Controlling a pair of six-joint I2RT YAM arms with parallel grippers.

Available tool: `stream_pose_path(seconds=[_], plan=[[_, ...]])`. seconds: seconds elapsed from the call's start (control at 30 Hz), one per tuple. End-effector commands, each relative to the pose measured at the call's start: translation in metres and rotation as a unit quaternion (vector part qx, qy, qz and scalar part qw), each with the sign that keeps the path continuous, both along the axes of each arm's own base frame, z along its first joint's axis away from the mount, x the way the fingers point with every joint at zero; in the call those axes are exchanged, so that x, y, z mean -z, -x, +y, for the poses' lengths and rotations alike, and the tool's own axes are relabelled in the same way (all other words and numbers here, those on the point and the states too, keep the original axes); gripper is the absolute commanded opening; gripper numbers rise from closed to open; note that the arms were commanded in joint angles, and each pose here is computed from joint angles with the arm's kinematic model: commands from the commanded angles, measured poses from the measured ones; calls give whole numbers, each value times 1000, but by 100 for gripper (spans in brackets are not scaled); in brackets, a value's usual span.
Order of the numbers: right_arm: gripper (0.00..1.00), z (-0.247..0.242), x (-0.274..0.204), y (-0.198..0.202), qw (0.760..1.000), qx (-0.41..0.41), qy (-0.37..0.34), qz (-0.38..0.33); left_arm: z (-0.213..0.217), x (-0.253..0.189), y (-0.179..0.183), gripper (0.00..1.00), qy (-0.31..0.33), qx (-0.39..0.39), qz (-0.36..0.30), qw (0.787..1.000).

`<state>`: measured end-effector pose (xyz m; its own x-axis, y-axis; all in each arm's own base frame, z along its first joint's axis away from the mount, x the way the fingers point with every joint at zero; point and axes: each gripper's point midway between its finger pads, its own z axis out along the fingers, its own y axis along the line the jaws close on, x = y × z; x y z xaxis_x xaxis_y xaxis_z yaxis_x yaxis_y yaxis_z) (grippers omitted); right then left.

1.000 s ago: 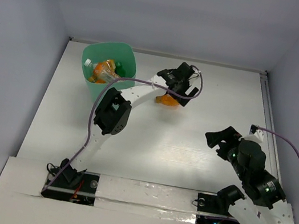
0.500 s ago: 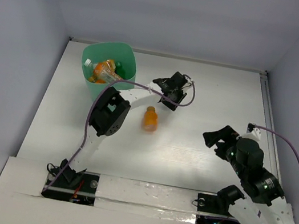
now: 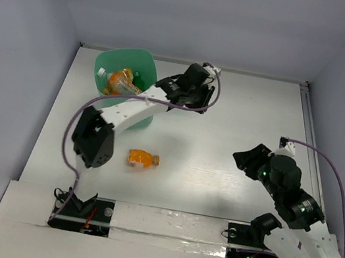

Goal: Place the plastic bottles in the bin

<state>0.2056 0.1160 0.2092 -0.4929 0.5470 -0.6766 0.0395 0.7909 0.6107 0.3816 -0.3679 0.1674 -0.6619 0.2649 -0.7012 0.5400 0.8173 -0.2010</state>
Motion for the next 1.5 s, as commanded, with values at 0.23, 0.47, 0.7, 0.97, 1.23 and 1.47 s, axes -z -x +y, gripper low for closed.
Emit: stream_pose_path(seconds=[0.23,0.47,0.7,0.97,1.23,1.47], plan=[[0,79,3,-3,982,-189,-24,-9,89,-109,99,28,169,-142,-32,975],[68,171,-7,8,956,-291,-23,-6,145,-162,125,34,221,-217,-75,948],[100,250,20,13,931,-362,11,29,162,-200,144,54,264,-221,-86,935],[100,297,51,24,838,-516,176,-32,173,-205,161,70,273,-214,-82,934],[100,316,93,19,771,-587,249,-5,192,-237,175,71,296,-214,-109,924],[100,321,145,42,716,-635,280,75,210,-269,187,73,312,-218,-135,915]])
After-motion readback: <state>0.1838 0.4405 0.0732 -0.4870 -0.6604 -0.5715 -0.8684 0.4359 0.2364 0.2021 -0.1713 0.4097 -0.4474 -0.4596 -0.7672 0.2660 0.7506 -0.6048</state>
